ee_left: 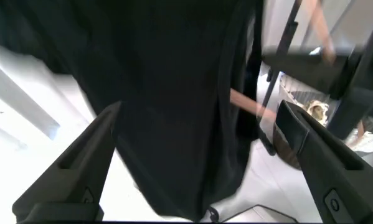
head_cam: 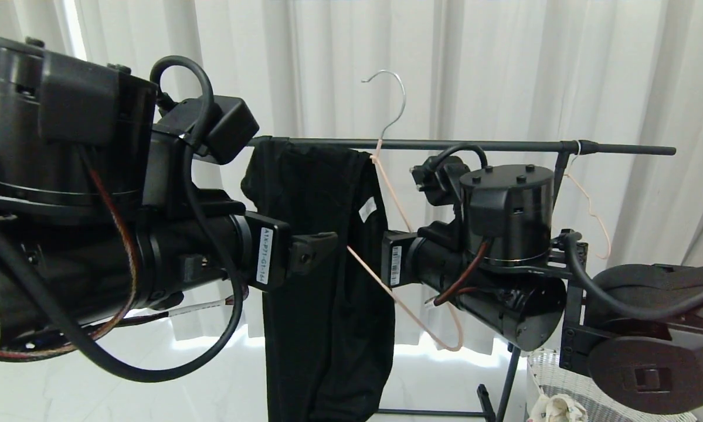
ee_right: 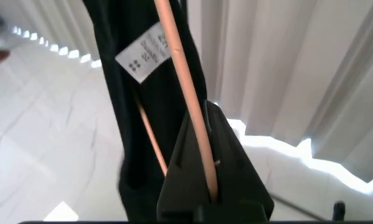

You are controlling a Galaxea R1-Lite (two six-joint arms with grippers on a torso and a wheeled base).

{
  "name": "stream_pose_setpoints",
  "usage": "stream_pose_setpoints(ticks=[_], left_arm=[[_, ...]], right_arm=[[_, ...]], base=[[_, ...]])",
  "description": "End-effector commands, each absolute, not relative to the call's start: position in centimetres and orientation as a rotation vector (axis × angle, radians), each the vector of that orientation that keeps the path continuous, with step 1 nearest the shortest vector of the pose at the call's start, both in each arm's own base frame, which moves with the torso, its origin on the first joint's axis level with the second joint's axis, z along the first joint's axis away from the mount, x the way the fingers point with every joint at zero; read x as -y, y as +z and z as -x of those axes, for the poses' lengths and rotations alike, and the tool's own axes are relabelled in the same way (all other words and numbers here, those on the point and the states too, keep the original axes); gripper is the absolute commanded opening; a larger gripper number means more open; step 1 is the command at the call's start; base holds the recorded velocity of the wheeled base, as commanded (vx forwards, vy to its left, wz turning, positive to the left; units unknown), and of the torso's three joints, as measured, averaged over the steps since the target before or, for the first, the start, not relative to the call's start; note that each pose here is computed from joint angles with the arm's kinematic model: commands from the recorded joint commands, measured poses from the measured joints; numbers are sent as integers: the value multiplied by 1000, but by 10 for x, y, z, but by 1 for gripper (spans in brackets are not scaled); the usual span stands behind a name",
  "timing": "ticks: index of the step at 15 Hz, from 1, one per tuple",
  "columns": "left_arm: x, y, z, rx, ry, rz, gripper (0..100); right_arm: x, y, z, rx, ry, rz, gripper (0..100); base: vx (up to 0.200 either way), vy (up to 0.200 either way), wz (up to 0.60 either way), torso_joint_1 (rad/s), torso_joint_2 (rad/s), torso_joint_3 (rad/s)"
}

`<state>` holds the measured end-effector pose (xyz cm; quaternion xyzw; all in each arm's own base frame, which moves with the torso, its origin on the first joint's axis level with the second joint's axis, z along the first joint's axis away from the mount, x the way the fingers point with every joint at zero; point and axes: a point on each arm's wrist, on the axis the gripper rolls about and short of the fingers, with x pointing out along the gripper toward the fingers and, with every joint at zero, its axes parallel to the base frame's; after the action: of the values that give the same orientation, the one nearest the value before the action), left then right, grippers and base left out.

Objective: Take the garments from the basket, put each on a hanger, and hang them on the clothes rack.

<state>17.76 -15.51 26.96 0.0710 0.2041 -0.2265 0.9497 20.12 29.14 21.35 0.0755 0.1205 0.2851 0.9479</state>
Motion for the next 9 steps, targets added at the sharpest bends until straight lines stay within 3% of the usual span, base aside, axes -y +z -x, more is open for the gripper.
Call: stream_pose_setpoints(ticks=[1, 5, 9], left_arm=[[153, 268, -174, -416, -465, -147, 100], [122, 262, -165, -396, -427, -212, 100], [73, 257, -172, -262, -520, -355, 100]], right_arm=[[-279, 214, -206, -214, 553, -131, 0], [-251, 202, -193, -221, 550, -46, 0], [-212, 192, -159, -247, 667, 11, 0]], base=[[0, 0, 0, 0, 0, 0], [0, 0, 0, 0, 0, 0], [0, 0, 0, 0, 0, 0]])
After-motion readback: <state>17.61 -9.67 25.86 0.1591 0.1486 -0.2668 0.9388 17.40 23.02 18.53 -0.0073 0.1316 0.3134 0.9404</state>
